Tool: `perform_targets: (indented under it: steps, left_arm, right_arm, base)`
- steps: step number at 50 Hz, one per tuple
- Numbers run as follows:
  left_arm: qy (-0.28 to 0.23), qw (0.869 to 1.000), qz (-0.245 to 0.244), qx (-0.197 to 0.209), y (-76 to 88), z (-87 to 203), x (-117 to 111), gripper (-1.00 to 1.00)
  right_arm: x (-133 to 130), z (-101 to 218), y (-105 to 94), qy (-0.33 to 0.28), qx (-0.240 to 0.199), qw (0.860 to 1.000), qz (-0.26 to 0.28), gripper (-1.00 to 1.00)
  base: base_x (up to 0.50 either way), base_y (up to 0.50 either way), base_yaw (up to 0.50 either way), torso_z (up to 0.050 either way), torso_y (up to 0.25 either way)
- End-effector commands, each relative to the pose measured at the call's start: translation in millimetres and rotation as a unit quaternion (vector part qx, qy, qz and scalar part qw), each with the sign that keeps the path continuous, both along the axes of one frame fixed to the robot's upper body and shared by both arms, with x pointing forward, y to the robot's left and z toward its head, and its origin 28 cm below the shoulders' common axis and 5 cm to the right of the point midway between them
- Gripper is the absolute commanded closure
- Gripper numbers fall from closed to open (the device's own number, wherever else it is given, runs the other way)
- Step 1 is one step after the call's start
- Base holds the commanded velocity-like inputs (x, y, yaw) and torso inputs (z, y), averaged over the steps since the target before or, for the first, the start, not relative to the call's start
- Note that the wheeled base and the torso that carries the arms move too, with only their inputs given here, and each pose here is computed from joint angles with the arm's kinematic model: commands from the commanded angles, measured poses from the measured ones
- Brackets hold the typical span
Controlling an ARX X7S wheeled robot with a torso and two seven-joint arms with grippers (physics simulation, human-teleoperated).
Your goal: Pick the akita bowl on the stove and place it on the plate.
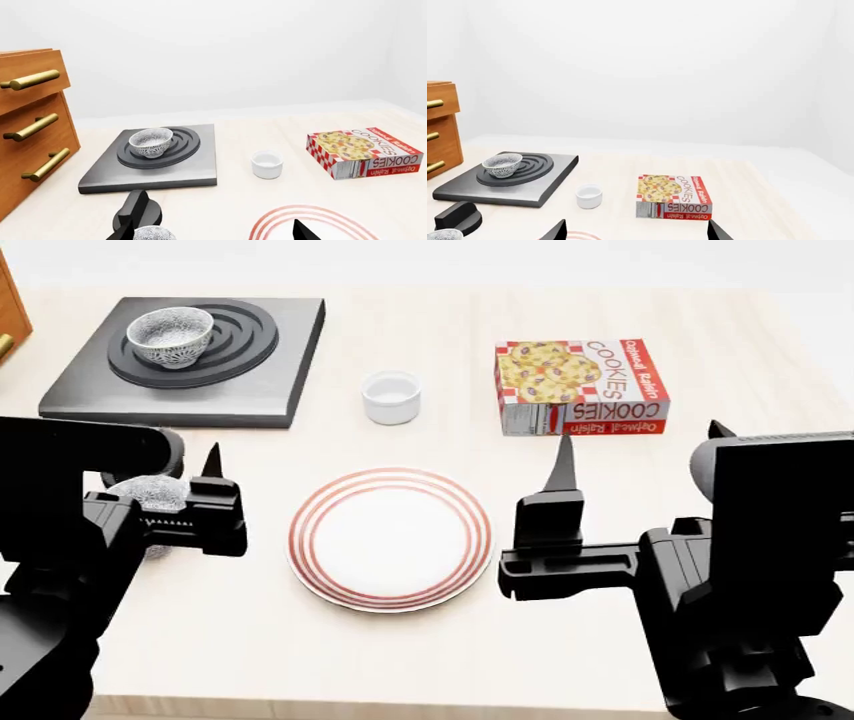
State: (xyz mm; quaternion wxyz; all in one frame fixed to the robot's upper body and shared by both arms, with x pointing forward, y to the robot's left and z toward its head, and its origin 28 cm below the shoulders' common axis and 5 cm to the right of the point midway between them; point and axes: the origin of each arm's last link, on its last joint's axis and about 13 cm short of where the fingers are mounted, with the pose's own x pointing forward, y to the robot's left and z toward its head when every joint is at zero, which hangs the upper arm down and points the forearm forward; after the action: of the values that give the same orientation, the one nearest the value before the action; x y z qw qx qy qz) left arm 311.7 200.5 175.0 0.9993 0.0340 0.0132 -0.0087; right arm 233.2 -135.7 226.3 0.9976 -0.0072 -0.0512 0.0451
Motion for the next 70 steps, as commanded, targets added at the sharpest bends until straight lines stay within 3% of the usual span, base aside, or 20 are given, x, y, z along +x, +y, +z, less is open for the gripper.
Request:
perform_targets:
  steps: [1,70]
  left_arm:
    - [-0.002,1.0,-0.001,0.002,-0.2,2,0,-1.0]
    - [-0.013,1.0,-0.005,0.005,0.2,13,2,-1.0]
  right_arm:
    - [0,0,0.1,-0.001,-0.002,1.0,0.002,-1.0]
    - [0,0,0.0,-0.009,0.0,1.0,0.01,-1.0]
  base:
    - [0.16,0.0,0.0,0.0,0.0]
    - [0.23,0.0,0.0,0.0,0.0]
